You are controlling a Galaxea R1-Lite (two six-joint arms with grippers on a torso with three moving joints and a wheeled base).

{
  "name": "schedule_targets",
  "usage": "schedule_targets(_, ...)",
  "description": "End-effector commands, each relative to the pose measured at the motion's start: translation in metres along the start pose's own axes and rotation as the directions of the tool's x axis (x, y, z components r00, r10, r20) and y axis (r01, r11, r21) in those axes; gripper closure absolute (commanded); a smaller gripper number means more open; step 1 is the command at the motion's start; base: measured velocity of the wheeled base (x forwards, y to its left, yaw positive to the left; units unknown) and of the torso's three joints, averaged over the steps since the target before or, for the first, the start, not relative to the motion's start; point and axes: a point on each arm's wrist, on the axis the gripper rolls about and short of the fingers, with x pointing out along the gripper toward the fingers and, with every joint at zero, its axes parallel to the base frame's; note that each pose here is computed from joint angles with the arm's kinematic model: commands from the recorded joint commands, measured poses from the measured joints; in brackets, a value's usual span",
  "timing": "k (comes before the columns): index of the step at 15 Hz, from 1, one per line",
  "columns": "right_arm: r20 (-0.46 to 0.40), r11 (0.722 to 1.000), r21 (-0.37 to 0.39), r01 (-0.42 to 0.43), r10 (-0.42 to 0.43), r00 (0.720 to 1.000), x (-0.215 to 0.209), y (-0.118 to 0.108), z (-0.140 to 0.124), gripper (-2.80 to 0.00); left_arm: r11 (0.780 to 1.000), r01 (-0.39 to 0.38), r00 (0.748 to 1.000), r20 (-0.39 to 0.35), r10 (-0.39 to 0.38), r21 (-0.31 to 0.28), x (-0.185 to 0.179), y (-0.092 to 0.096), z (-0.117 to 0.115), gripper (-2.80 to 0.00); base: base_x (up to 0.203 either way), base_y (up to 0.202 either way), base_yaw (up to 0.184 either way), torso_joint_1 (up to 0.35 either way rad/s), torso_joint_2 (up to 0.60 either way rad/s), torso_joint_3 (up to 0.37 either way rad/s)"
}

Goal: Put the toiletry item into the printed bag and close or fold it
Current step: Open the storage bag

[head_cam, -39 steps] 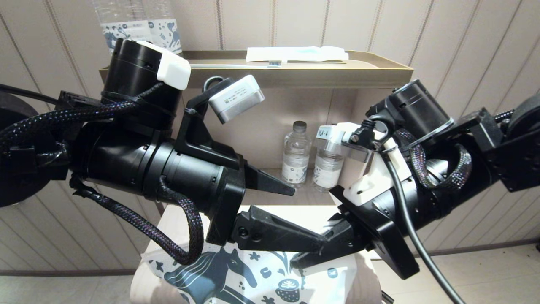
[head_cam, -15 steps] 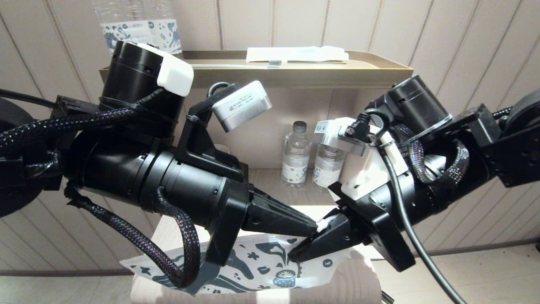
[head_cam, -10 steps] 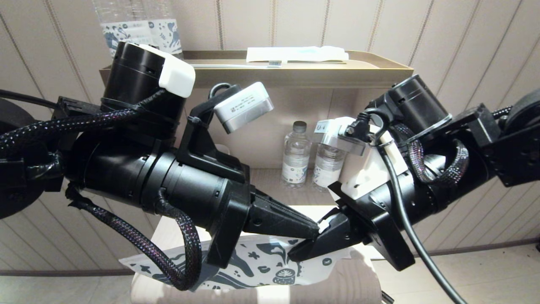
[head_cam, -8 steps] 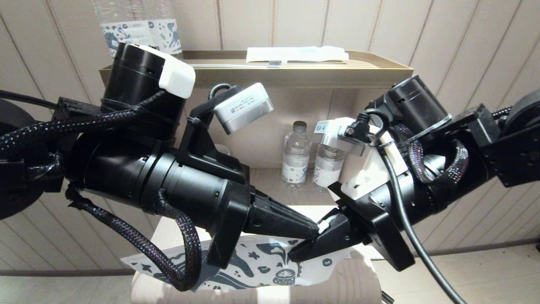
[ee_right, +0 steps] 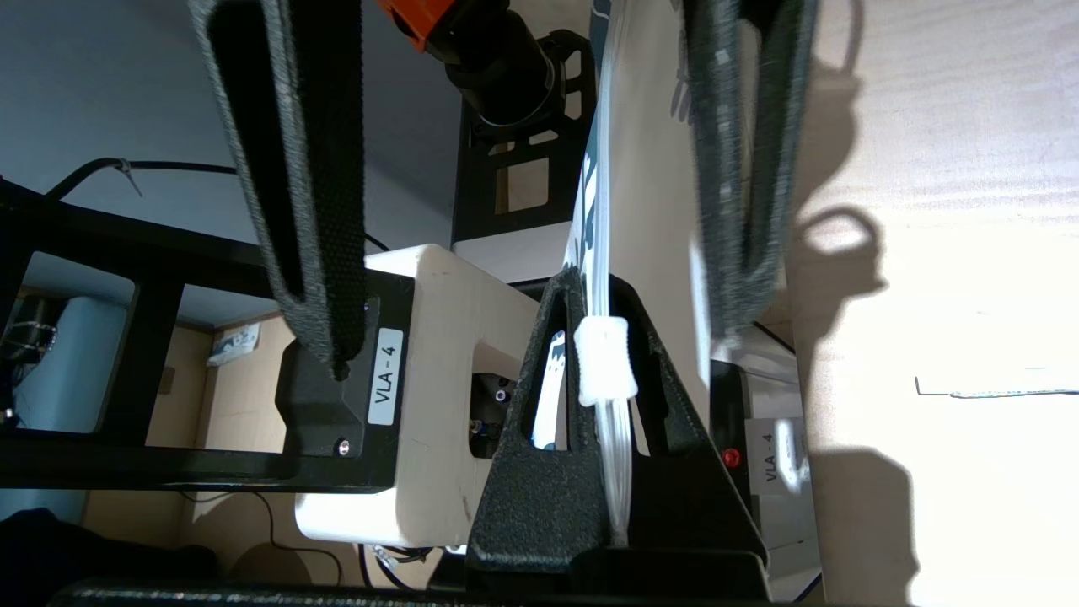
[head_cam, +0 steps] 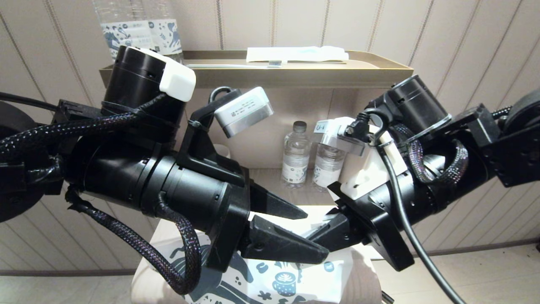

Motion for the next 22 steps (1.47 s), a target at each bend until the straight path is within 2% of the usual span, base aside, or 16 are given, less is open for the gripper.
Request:
schedule_targets(1,-0.002,1.0,0.002,-0.01,0.01,1.0,0.001,0.0,-0.0004,0.0,1.0,0.005,1.0,0.001,-0.005,0.002,-0.0002,-0.0005,0.0006,-2.8,0.0,0.0,0.0,0.0,0.0,0.0)
schedule_targets(9,0.012,0.999,0.006,-0.053,0.053,0.999,-0.0002,0.0006,-0.0008,0.0,1.0,0.004,1.0,0.007,-0.004,0.011,-0.0002,-0.0005,0.0023,-2.8,0.0,0.0,0.0,0.0,0.0,0.0)
schedule_targets(17,0.017,0.998,0.007,-0.061,0.061,0.998,-0.0016,0.0015,-0.0013,0.0,0.998,0.005,0.999,0.041,-0.008,0.055,0.0082,0.0032,0.0014,-2.8,0.0,0.0,0.0,0.0,0.0,0.0)
schedule_targets(22,0.021,0.997,0.004,-0.071,0.071,0.997,-0.0016,0.0015,-0.0004,0.0,0.999,0.005,0.999,0.042,-0.008,0.054,0.0082,0.0031,0.0015,-2.8,0.0,0.0,0.0,0.0,0.0,0.0)
